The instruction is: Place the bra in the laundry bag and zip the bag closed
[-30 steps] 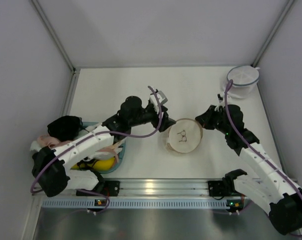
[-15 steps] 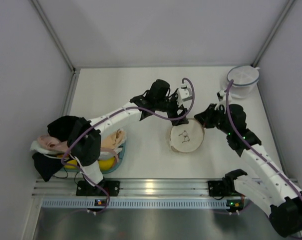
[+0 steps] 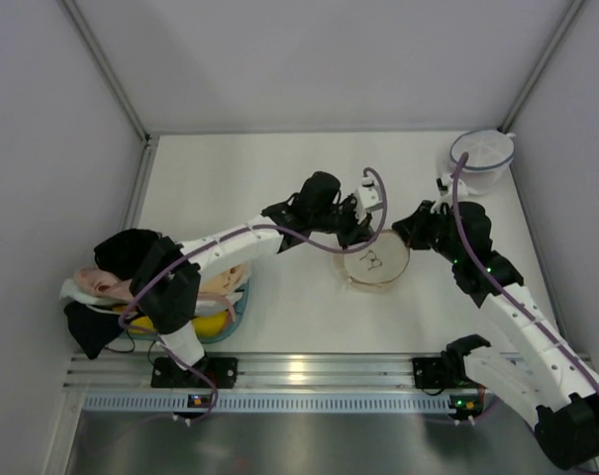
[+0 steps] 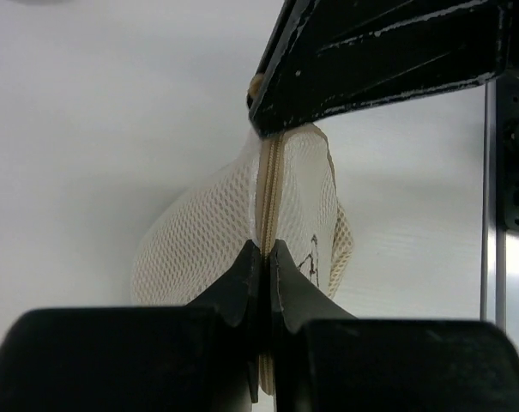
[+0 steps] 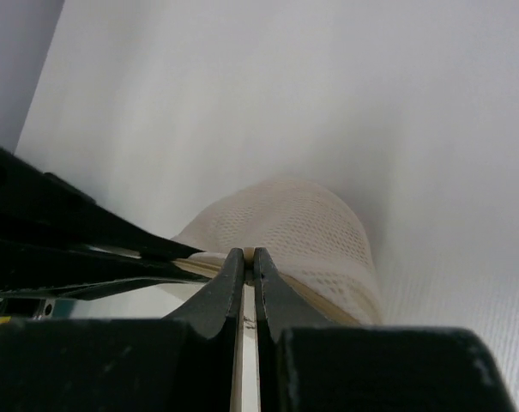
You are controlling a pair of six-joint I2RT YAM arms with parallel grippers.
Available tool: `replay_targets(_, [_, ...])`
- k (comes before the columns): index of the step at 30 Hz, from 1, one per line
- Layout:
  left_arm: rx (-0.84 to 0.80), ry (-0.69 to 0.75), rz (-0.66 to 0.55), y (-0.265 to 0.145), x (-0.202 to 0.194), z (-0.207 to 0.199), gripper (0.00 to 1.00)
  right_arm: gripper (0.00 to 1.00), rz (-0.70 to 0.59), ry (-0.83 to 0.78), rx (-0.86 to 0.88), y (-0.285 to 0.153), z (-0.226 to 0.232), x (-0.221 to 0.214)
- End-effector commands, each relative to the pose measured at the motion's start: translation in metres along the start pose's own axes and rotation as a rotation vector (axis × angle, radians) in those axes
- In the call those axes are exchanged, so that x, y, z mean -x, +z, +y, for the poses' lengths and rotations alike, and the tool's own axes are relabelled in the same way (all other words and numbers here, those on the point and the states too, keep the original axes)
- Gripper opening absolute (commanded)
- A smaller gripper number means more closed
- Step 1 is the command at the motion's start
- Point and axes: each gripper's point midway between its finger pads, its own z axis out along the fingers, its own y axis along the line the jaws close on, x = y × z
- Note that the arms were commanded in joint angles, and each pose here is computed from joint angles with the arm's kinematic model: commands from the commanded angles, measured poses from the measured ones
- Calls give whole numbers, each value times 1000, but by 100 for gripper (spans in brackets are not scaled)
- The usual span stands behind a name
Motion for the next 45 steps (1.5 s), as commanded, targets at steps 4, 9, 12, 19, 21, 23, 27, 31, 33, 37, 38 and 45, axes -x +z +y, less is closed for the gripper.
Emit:
replay_targets(4, [246,-30,-300,-57,47,9,0,0,-140,14,-181,-17,-25,35])
replay_targets(9, [373,-166,-346,-85,30,14,0,0,-101,42,-258,-15,-45,16])
replay_targets(12, [451,-262,-402,-109,21,13,0,0,-79,77,-272,-14,-51,2])
replay_targets(19, [328,-325,-387,-107,2,-17,14,0,-66,65,-163,-8,-35,-5])
replay_targets(21, [278,-297,-373,-100,8,-24,27,0,-51,26,-90,-4,-21,-1])
replay_targets(23, [279,-260,-330,-96,4,-24,54,0,-30,1,-47,0,-13,1])
replay_targets(27, [315,-133,-232,-95,20,-10,96,0,-41,-63,36,0,5,15])
replay_targets(31, [229,56,-63,-83,43,-5,98,0,-54,-112,94,-4,18,24])
replay_targets(33, [190,139,-40,-69,51,2,98,0,-66,-143,111,-6,21,27])
replay_targets(37, [99,164,-10,-39,46,5,98,0,-84,-163,90,-10,20,36])
replay_targets(38, [46,156,-9,-29,49,1,98,0,-84,-167,85,-12,21,39])
replay_targets(45, [-35,87,8,-9,40,-4,94,0,-80,-113,61,-7,19,42])
